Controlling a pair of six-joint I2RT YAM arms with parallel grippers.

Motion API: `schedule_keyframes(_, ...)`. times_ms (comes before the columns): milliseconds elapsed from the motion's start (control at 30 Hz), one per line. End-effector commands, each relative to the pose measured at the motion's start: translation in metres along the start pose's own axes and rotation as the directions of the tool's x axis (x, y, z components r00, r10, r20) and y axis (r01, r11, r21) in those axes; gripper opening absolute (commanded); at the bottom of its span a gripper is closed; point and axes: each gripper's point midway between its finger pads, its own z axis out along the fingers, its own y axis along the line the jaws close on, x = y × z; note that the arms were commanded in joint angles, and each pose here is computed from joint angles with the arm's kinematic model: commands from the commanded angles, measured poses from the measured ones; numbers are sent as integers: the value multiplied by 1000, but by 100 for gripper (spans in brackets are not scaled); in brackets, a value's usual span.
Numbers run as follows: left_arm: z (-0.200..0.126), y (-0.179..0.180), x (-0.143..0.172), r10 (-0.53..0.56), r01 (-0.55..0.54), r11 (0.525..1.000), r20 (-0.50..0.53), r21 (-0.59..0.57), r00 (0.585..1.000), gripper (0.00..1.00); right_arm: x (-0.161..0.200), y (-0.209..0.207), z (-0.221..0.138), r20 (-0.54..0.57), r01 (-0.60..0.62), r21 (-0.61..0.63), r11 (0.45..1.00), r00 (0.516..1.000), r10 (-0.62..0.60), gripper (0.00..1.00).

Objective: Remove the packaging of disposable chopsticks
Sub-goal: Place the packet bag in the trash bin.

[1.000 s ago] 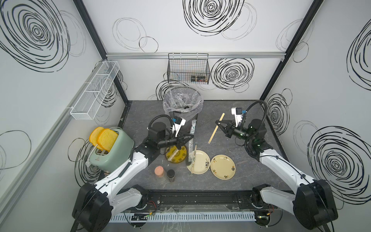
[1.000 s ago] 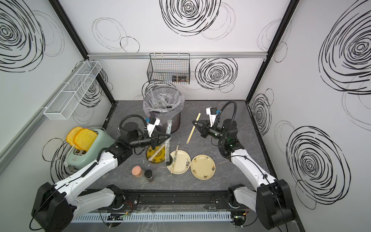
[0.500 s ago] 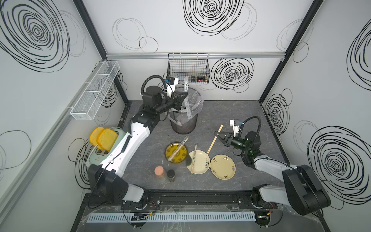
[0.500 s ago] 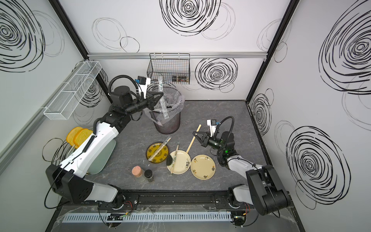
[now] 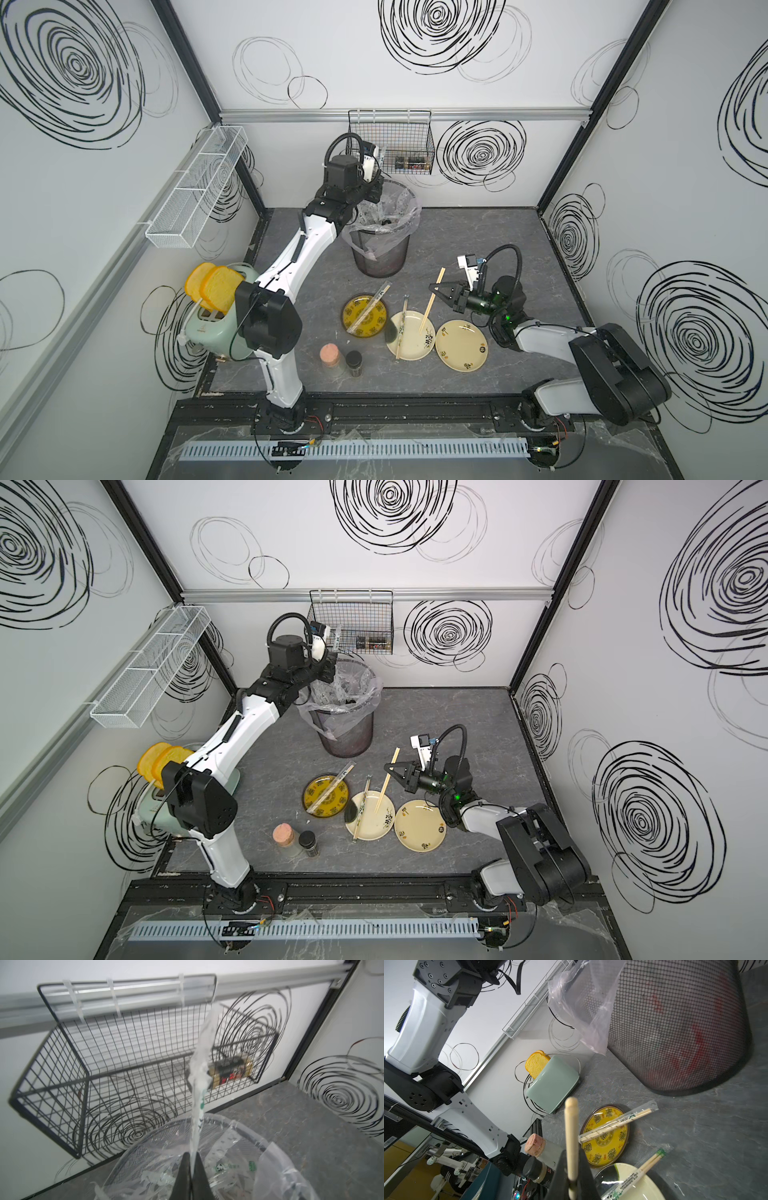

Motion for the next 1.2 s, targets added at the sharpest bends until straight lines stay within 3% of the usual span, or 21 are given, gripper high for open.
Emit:
schedule_keyframes(0,11,2,26,96,-100,994,-116,-32,989,0,-15,4,3,36,52,9,999,998,-52,0)
schedule_keyframes(267,39,-11,95,177,-176,984,-358,35,917,0,-9,-7,6,16,19,33,999,1000,-20,0)
schedule_keyframes(467,44,-8,133,224,-225,973,-475,55,851,0,-5,-11,9,3,-2,33,999,1000,2,0)
schedule_keyframes(733,46,-1,162,268,-267,960,-563,87,782,0,-6,-9,11,8,5,17,1000,1000,-6,0)
schedule_keyframes(867,52,6,182,295,-320,944,-625,76,722,0,-4,-8,12,1,5,11,1000,1000,-5,0)
schedule_keyframes(967,56,0,194,297,-305,947,-635,101,713,0,-3,-7,14,0,8,10,1000,1000,-8,0)
schedule_keyframes(1033,59,-3,201,292,-288,951,-639,113,712,3,-2,-8,15,-2,9,11,1000,1000,-9,0)
schedule_keyframes(1067,60,-4,204,289,-285,952,-642,114,710,9,-2,-8,15,-4,8,12,1000,1000,-8,0)
schedule_keyframes(1167,64,-3,213,278,-277,955,-655,107,702,17,0,-9,17,-15,4,7,1000,1000,-4,0)
